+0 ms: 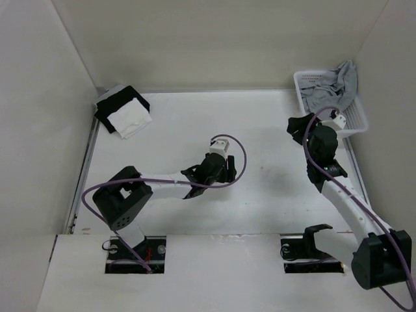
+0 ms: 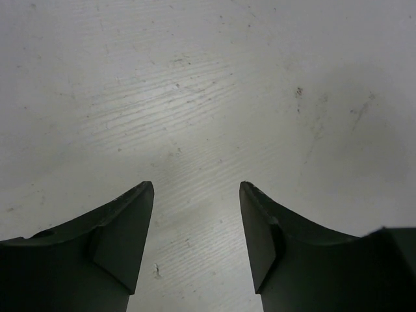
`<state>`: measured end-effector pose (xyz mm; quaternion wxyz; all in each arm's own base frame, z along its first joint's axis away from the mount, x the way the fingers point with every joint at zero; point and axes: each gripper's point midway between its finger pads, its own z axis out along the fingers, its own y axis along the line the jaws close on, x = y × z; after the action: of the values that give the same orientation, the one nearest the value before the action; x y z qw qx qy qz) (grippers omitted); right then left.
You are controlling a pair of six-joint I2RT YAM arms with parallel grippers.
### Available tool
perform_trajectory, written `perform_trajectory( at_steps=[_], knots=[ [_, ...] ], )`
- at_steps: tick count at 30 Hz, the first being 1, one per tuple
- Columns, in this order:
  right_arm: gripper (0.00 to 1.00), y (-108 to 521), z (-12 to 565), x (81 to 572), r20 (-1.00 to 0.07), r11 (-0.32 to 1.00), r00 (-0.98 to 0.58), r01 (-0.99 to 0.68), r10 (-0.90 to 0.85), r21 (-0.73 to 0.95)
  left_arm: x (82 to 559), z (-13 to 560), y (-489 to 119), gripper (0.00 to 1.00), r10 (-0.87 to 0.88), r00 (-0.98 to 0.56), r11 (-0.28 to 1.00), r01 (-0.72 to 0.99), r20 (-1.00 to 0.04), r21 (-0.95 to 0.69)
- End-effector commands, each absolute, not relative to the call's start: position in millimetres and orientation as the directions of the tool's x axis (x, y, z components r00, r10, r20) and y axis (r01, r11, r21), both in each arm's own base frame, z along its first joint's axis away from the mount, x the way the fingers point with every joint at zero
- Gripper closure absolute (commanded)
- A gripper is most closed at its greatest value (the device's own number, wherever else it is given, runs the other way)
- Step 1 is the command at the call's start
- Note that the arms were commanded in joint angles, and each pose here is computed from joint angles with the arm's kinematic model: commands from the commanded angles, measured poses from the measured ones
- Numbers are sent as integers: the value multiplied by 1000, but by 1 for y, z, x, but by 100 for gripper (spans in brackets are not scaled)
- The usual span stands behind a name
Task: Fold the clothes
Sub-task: Grab the tank top from the pile
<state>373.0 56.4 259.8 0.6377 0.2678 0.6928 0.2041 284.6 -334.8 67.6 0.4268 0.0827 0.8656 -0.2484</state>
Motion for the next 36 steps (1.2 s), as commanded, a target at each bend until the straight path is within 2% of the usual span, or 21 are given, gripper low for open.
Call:
perform_trajectory(
  at_steps=[1, 5, 7, 8, 9, 10, 11, 12, 13, 15, 16, 19, 21, 28, 36],
  knots=[
    [46, 16, 250, 390, -786, 761, 3, 246, 619, 600, 276, 91, -347, 45, -117, -599, 812, 402, -792, -424],
    [73, -25, 238, 418, -794, 740, 21, 349, 607, 575, 277, 87, -345, 46, -123, -606, 812, 393, -786, -430],
    [91, -44, 229, 433, -805, 730, 27, 403, 593, 552, 276, 90, -342, 47, -129, -596, 813, 394, -793, -428],
    [99, -60, 223, 444, -813, 722, 27, 442, 582, 532, 277, 93, -340, 57, -141, -586, 807, 399, -798, -435],
    [100, -73, 217, 454, -821, 717, 24, 472, 571, 512, 277, 96, -338, 69, -150, -576, 801, 406, -804, -440],
    [100, -86, 211, 465, -827, 709, 18, 503, 563, 494, 277, 97, -337, 83, -157, -573, 797, 408, -805, -445],
    [100, -95, 206, 474, -829, 703, 12, 523, 559, 482, 277, 98, -335, 89, -160, -571, 795, 409, -805, -448],
    [99, -110, 199, 490, -834, 695, -4, 554, 552, 458, 277, 98, -333, 90, -166, -568, 795, 407, -806, -451],
    [92, -125, 192, 505, -838, 686, -16, 582, 546, 436, 278, 100, -333, 90, -173, -563, 794, 406, -808, -452],
    [78, -141, 182, 524, -837, 676, -32, 606, 547, 419, 281, 100, -331, 83, -185, -554, 793, 404, -812, -456],
    [68, -151, 176, 539, -839, 677, -48, 615, 543, 403, 284, 98, -327, 77, -203, -556, 791, 393, -806, -469],
    [53, -174, 159, 564, -834, 662, -73, 648, 547, 377, 289, 99, -320, 67, -235, -552, 782, 381, -800, -493],
    [49, -193, 148, 577, -827, 640, -79, 675, 557, 366, 292, 98, -317, 65, -256, -552, 776, 372, -793, -509],
    [46, -244, 123, 596, -829, 585, -104, 757, 549, 292, 301, 98, -308, 60, -307, -560, 755, 349, -770, -555],
    [48, -281, 106, 600, -813, 504, -36, 800, 582, 326, 307, 103, -302, 59, -351, -556, 733, 338, -754, -590]
  ],
)
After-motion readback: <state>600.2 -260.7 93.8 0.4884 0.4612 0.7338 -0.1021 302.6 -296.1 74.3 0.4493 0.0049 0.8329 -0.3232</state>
